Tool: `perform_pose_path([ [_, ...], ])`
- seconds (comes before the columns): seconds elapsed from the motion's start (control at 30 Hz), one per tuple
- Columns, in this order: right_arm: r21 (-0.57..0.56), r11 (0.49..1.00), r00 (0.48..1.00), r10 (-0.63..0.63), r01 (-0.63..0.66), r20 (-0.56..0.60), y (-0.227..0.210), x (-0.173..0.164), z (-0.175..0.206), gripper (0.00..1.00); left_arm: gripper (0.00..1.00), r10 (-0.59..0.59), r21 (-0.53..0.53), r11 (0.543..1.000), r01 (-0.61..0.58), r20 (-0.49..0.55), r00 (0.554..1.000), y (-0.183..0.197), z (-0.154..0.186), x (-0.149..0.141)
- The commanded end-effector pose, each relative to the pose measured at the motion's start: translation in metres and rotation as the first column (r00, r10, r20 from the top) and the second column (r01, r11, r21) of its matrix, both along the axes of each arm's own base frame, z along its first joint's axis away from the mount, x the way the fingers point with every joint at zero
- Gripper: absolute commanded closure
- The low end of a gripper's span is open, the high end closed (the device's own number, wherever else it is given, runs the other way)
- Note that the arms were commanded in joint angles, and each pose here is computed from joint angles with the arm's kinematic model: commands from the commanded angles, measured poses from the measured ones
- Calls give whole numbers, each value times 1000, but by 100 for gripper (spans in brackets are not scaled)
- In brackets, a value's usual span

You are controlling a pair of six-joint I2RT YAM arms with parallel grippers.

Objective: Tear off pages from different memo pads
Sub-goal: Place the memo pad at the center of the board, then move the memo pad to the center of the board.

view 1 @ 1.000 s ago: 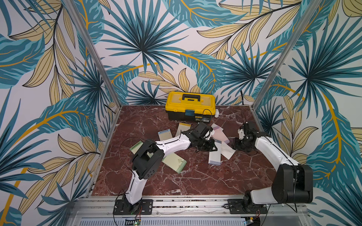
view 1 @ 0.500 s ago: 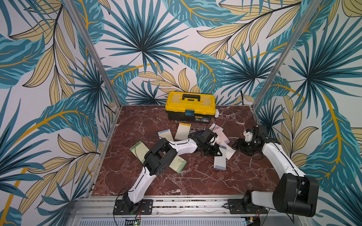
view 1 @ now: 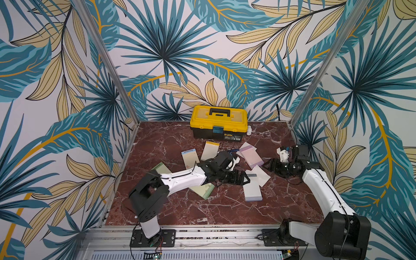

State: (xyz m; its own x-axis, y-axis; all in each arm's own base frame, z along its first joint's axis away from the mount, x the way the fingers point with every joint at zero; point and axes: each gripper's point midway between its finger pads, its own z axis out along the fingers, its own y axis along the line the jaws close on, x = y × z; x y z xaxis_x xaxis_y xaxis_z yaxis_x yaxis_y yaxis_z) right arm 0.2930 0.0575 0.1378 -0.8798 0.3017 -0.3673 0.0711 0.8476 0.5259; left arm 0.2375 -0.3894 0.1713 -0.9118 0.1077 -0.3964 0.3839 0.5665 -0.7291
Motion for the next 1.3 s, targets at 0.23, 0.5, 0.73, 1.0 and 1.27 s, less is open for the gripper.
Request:
perform_pose_path([
  [0.23,56,946,947,320,-320,-2,137,-1,-15,37,16,498,277,835,-475,-15,867,191,-50,-23],
  [0.5,-16,883,883,469,-469,-29,223,29,-47,32,19,701,151,713,-684,-124,703,254,-88,-44],
  [0.73,14,870,870,492,-492,-17,261,51,-79,12,12,670,82,742,-666,-129,731,254,-104,-23],
  [1.0,11,847,847,531,-531,-21,286,41,-108,11,15,585,57,810,-583,-128,801,233,-128,-3],
  [1.27,49,867,863,499,-497,-76,282,15,-119,13,14,500,31,863,-504,-187,845,210,-147,13],
])
